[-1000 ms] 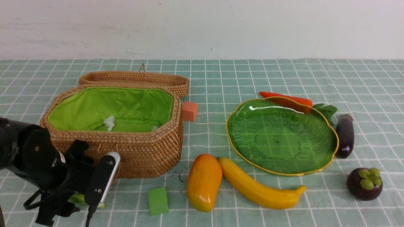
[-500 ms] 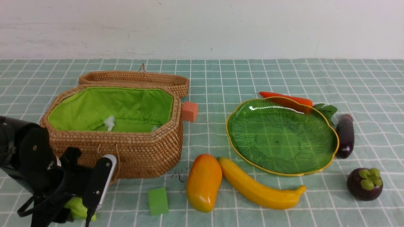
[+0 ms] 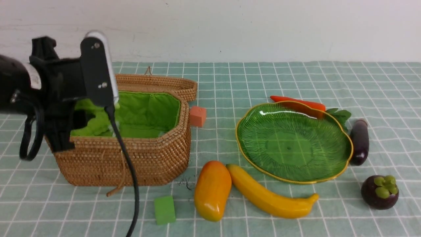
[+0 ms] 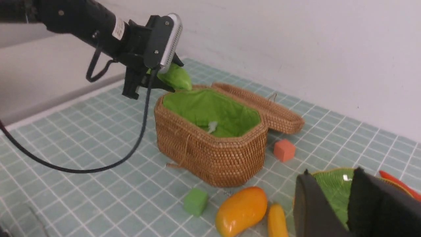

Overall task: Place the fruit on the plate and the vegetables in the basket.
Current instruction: Take a chayote with your left arm and place it on the basket on the left, then grab the mango with your left arm and place it on the right plate

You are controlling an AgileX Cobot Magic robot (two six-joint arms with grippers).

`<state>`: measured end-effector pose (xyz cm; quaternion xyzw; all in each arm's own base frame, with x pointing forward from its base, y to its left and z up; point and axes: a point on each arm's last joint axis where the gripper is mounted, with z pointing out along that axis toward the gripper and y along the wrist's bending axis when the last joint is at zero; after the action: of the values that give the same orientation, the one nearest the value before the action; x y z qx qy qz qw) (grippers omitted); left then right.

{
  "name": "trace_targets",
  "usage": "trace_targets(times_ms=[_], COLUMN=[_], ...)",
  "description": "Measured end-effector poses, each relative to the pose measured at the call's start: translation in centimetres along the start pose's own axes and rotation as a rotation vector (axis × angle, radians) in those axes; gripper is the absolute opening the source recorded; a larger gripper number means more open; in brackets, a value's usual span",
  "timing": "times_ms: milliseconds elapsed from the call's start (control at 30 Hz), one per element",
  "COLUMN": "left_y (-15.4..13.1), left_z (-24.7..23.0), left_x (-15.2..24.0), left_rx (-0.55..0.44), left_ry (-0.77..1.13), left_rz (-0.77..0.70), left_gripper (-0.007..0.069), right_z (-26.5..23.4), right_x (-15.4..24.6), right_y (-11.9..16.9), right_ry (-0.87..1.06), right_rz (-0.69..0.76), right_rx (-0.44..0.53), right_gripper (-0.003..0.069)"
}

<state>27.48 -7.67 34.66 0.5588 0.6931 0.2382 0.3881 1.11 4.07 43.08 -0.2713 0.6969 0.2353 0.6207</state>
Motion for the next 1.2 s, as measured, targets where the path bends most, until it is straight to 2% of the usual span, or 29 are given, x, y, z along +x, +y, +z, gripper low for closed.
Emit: trace_targets(times_ms=[167,367,500,533,600,633,700,733,800,833,867,933,967,1000,1033,1067,1100,1200], left_y=[1.0,0.1,-0.1,0.0,0.2,0.2,0.2,0.2,-0.3,-0.3,-0.9,-2.4,-3.1,-4.4,-4.5,-6.5,-7.9,-11.5], left_z=[4.0,8.7,10.0,10.0,9.8,9.8,9.3,9.2,7.8,7.7,6.3,4.2,3.4,2.2,2.2,0.9,0.4,-0.1], left_x=[-1.2,-1.1,-0.9,-0.9,-0.8,-0.8,-0.7,-0.7,-1.4,-1.5,-2.7,-4.8,-5.8,-7.4,-7.4,-9.4,-10.6,-13.6], left_rx=[-0.026,-0.006,-0.025,-0.038,-0.052,-0.053,-0.052,-0.051,-0.022,-0.019,0.015,0.087,0.124,0.188,0.188,0.279,0.338,0.469], left_ry=[-0.007,0.053,0.082,0.085,0.088,0.088,0.104,0.105,0.127,0.127,0.126,0.135,0.128,0.136,0.145,0.156,0.168,0.203], left_rz=[-0.084,-0.081,-0.087,-0.111,-0.158,-0.163,-0.313,-0.329,-0.589,-0.611,-0.765,-0.931,-0.965,-0.986,-0.990,-0.988,-0.976,-0.924], left_gripper=[0.0424,0.0424,0.0538,0.0604,0.0654,0.0654,0.0655,0.0655,0.0594,0.0578,0.0501,0.0333,0.0280,0.0175,0.0158,0.0054,0.0007,-0.0010], right_z=[0.0,0.0,0.0,0.0,0.0,0.0,-0.3,-0.3,-0.9,-1.0,-1.4,-1.8,-2.0,-2.1,-2.1,-2.2,-2.3,-2.3], right_x=[-0.1,0.1,0.3,0.4,0.4,0.4,0.3,0.2,-0.1,0.0,-0.1,0.1,0.3,0.4,0.5,1.0,1.2,1.4], right_y=[0.1,0.3,0.4,0.5,0.5,0.5,0.5,0.5,0.7,0.7,0.8,0.9,0.9,0.9,0.9,0.9,0.9,0.8], right_ry=[-0.011,0.009,0.032,0.040,0.045,0.046,0.054,0.054,0.081,0.091,0.121,0.172,0.201,0.224,0.231,0.290,0.314,0.330], right_rz=[0.020,0.057,0.075,0.077,0.078,0.078,0.073,0.072,0.073,0.072,0.079,0.093,0.099,0.102,0.102,0.100,0.100,0.101], right_rx=[-0.016,-0.036,-0.046,-0.047,-0.052,-0.051,-0.047,-0.046,-0.038,-0.037,-0.031,-0.020,-0.015,-0.012,-0.010,-0.009,-0.010,-0.002], right_gripper=[0.0192,0.0196,0.0196,0.0196,0.0197,0.0197,0.0197,0.0198,0.0199,0.0199,0.0199,0.0200,0.0201,0.0202,0.0202,0.0203,0.0203,0.0203])
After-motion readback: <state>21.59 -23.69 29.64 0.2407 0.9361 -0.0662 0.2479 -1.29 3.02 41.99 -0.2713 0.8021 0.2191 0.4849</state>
